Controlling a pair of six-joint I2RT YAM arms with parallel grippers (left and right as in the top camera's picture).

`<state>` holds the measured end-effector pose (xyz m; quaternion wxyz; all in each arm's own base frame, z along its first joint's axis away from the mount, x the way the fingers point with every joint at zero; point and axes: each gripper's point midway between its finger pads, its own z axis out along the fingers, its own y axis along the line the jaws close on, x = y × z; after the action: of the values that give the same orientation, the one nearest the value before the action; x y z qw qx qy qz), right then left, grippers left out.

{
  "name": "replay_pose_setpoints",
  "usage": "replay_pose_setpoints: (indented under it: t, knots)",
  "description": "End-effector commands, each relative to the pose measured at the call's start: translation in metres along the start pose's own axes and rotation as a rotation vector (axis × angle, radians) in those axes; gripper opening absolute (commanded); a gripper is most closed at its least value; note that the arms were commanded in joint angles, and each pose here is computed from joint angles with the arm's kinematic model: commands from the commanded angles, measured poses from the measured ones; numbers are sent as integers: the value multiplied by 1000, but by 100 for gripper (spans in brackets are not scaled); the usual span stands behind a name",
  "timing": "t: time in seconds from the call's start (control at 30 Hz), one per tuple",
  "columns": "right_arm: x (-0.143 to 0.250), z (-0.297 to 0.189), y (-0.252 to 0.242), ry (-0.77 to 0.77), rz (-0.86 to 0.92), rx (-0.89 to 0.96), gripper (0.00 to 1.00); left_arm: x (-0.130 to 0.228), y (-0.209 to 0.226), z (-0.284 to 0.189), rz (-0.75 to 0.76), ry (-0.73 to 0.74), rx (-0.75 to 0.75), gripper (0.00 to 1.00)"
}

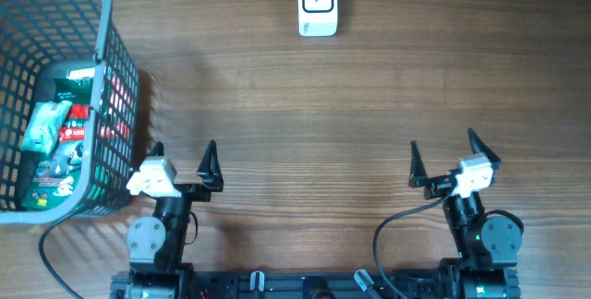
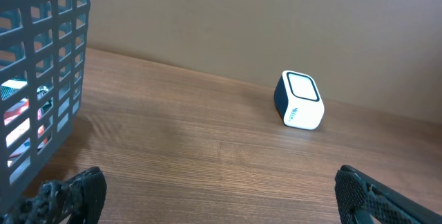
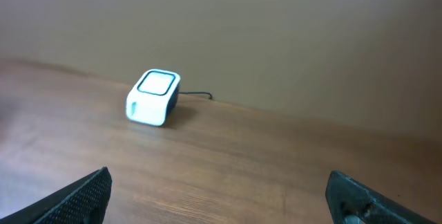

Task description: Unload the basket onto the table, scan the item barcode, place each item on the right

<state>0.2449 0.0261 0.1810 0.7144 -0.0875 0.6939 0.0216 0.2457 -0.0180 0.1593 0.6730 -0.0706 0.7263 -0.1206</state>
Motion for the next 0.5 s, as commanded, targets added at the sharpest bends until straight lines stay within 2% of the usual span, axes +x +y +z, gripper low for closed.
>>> replay_pose_setpoints:
  t: [0.0, 0.47]
  knots:
    - [3, -1, -19, 8, 120, 111, 100, 2, 5, 0, -14, 6, -23, 100]
    - [9, -1, -19, 33, 122, 112, 100, 2, 5, 0, -14, 6, -23, 100]
